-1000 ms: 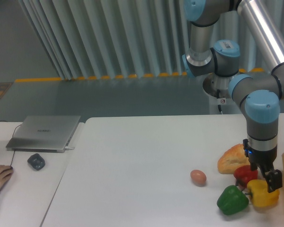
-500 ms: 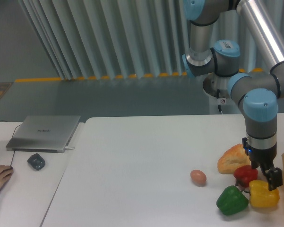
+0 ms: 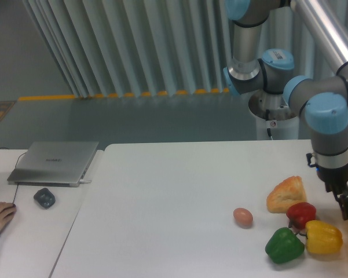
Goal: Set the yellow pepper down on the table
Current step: 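Raise the open gripper away from the yellow pepper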
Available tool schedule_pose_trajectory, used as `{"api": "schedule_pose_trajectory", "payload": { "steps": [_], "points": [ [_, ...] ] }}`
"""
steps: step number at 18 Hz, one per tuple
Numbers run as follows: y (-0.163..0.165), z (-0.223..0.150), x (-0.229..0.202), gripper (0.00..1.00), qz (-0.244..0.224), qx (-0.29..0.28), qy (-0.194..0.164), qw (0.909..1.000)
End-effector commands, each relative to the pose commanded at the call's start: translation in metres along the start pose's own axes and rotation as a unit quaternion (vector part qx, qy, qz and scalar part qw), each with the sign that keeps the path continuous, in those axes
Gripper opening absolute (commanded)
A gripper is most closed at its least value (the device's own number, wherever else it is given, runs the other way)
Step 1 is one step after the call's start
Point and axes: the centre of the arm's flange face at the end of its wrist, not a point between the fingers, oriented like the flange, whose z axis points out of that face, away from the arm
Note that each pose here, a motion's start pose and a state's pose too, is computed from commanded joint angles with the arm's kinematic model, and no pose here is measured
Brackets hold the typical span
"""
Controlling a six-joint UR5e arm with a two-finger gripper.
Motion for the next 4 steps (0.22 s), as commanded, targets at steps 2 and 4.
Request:
{"api": "schedule_pose_trajectory", "payload": {
  "steps": [2,4],
  "points": [
    [-0.0004,0.0011,0.0013,1.0,0.0,0.0,0.001,1.0],
    [0.0046,0.0063,0.0031,1.0,-0.004,0.0,0.007,1.0]
  ]
}}
